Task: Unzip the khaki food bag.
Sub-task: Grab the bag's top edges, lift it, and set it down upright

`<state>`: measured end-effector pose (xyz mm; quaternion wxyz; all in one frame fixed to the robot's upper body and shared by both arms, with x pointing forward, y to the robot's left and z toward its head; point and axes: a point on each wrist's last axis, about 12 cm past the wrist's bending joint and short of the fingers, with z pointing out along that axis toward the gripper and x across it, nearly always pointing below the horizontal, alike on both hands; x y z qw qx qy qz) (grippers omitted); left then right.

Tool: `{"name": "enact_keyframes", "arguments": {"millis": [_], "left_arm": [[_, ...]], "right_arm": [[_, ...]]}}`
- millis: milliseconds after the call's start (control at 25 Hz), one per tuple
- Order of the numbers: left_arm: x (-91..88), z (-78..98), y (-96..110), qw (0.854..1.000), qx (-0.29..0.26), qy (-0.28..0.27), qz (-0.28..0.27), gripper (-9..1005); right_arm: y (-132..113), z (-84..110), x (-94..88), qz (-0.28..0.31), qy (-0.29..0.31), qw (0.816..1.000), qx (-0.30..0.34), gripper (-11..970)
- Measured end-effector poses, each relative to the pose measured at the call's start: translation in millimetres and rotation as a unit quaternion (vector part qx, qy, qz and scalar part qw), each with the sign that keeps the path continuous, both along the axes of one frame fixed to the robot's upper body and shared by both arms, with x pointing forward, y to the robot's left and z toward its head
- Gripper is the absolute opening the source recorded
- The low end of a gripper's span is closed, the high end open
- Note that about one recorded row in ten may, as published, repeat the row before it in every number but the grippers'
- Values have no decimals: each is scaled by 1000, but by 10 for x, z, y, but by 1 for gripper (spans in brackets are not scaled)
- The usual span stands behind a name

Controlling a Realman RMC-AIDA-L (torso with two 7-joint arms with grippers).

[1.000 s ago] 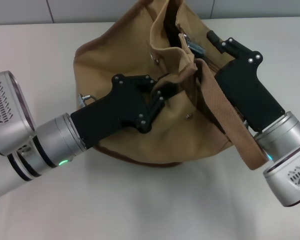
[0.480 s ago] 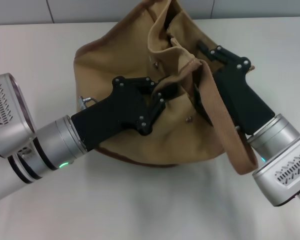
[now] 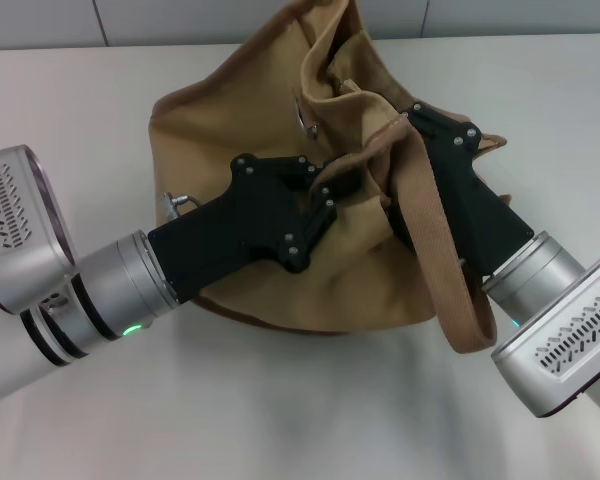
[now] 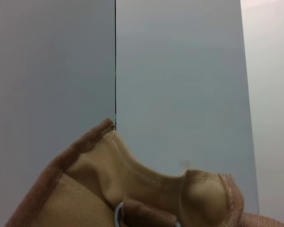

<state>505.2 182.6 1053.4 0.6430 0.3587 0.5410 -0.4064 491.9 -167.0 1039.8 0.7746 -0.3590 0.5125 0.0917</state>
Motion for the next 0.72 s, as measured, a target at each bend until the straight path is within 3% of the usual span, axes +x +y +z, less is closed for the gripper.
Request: {"name": "enact_keyframes", "arguments": {"millis": [360,560,720], "left_arm": [[-1,2,-12,1000,1,0,-5,61],[-10,-5,-11,1000,3,0,-7,61],[-32,-18,-19,1000,7,-2,-10,61]], "right_arm": [[42,37,-2,2,-6,1000,11,334],[59,54,3,2,-7,1000,16,154],[60,59,5,1,-7,1000,18,132]]}}
